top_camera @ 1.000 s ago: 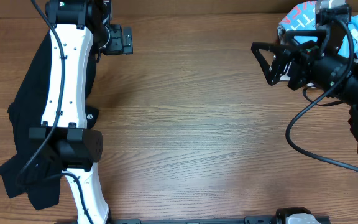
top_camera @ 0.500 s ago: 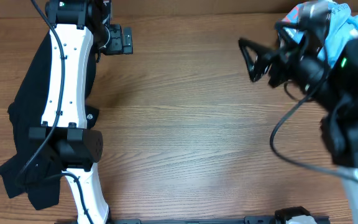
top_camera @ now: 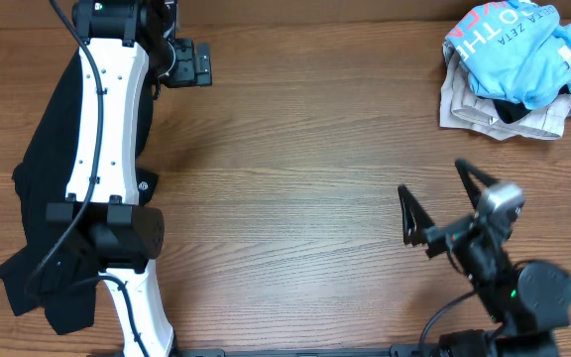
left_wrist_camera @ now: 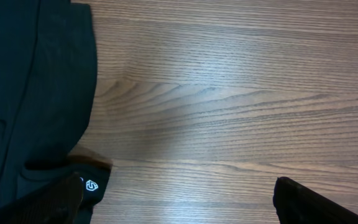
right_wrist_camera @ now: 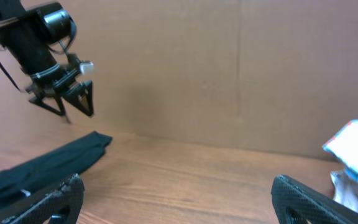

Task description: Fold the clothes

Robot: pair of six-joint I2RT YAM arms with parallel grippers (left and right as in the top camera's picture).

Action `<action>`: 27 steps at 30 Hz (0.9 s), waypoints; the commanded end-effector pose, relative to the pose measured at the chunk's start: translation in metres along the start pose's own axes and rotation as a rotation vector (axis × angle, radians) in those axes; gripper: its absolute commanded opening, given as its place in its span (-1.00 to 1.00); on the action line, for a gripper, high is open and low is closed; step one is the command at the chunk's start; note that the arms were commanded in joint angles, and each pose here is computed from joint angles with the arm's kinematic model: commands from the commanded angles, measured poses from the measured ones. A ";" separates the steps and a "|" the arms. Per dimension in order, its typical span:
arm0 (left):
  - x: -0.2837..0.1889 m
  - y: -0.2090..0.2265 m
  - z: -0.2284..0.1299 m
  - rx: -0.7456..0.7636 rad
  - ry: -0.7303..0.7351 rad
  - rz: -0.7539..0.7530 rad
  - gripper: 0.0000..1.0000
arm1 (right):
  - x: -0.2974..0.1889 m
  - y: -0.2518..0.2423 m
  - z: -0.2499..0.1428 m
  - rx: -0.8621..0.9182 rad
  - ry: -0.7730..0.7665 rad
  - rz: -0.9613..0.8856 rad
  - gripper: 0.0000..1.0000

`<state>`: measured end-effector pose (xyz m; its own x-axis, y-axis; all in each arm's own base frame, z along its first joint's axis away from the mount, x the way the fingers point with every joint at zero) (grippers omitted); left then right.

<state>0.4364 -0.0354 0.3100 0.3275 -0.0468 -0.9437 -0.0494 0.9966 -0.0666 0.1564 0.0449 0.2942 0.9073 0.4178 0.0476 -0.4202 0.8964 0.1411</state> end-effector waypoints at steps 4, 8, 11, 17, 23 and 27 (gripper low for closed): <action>-0.005 -0.001 0.000 0.014 -0.012 0.001 0.99 | -0.012 -0.015 -0.055 -0.013 -0.041 -0.067 1.00; -0.005 -0.001 0.000 0.014 -0.013 0.001 0.99 | -0.013 -0.021 -0.081 -0.018 -0.049 -0.083 1.00; -0.005 -0.001 0.000 0.014 -0.012 0.001 0.99 | -0.015 -0.026 -0.093 -0.013 -0.039 -0.128 1.00; -0.005 -0.001 0.000 0.014 -0.012 0.001 1.00 | -0.017 -0.038 -0.110 -0.001 -0.014 -0.243 1.00; -0.005 -0.001 0.000 0.014 -0.012 0.001 1.00 | -0.018 -0.040 -0.116 0.009 0.023 -0.271 1.00; -0.005 -0.001 0.000 0.014 -0.012 0.001 1.00 | -0.018 -0.040 -0.116 0.009 0.023 -0.271 1.00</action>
<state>0.4364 -0.0354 0.3100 0.3275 -0.0468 -0.9437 -0.0494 0.9966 -0.0666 0.1549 0.0213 0.1750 0.9807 0.1946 -0.0209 -0.1889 0.9692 0.1581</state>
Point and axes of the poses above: each gripper's point midway between its finger pads, its own x axis out along the fingers, its own y axis along the line the jaws close on, z = x × y, the point moved 9 cm from there along -x, back along the fingers, and after that the axes turned 2 degrees about x, right-handed, at the moved point
